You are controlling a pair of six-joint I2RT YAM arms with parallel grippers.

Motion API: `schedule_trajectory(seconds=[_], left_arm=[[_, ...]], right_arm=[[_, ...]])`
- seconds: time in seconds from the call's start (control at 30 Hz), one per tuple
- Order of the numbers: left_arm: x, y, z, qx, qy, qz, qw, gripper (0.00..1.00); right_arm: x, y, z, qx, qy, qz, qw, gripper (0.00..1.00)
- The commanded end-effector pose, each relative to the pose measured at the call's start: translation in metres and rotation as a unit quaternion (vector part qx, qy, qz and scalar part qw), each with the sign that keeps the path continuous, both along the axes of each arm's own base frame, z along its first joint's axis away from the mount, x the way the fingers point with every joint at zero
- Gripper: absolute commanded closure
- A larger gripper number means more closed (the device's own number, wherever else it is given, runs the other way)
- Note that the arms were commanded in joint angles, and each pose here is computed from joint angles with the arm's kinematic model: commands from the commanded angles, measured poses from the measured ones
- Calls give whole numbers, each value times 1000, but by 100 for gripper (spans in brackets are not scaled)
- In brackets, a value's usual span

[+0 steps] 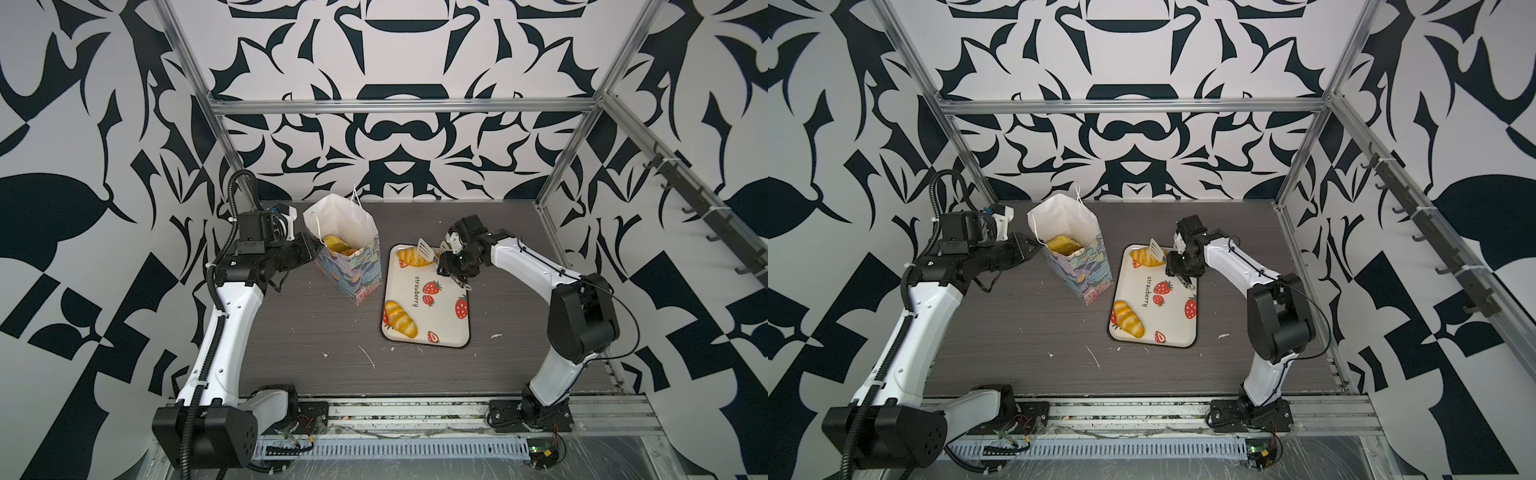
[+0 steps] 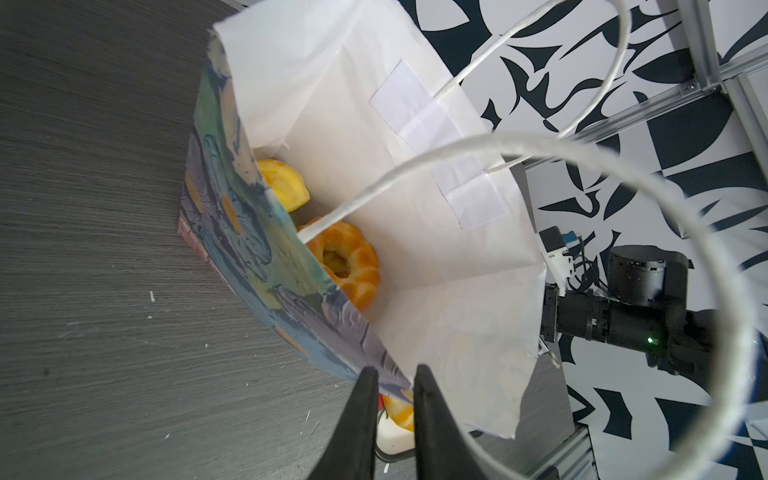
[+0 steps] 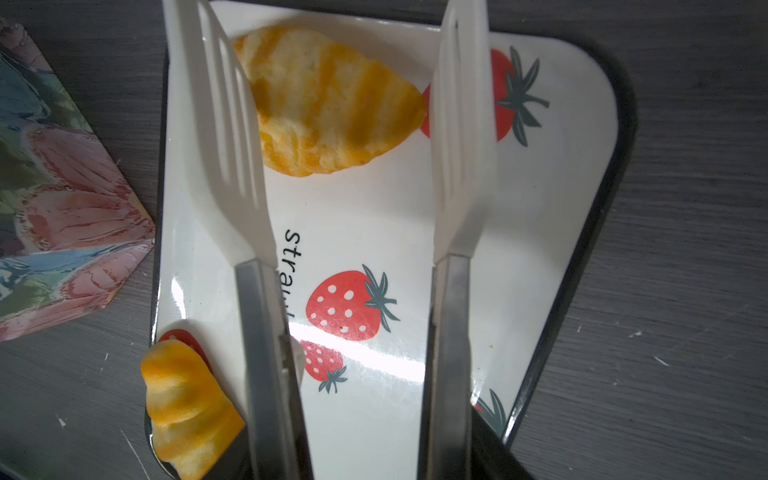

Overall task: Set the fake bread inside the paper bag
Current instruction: 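Lower the open right tongs around the croissant on the tray's far end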

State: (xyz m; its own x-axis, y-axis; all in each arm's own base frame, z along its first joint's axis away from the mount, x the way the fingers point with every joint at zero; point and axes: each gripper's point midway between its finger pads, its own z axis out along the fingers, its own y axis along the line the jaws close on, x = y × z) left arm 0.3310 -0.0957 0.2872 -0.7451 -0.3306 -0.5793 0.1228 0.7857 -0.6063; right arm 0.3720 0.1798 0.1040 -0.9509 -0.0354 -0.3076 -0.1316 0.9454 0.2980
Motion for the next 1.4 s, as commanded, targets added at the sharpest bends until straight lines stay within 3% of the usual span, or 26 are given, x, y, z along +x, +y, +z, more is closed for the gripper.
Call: schedule_trajectory(seconds=[0.0,0.73,1.37], left_arm=[[-5,-1,-5,3,8,-4,1000,80],[-5,-2,-5,-1,6,-6,1000,80],[-8,-1,-3,1,4,-5,1000,80]], right_arm=[[1,4,14,22,-18,1,1000,41],[-40,2,27,52,0,18,998,42],[-15,3,34,64,-28,12,997,43]])
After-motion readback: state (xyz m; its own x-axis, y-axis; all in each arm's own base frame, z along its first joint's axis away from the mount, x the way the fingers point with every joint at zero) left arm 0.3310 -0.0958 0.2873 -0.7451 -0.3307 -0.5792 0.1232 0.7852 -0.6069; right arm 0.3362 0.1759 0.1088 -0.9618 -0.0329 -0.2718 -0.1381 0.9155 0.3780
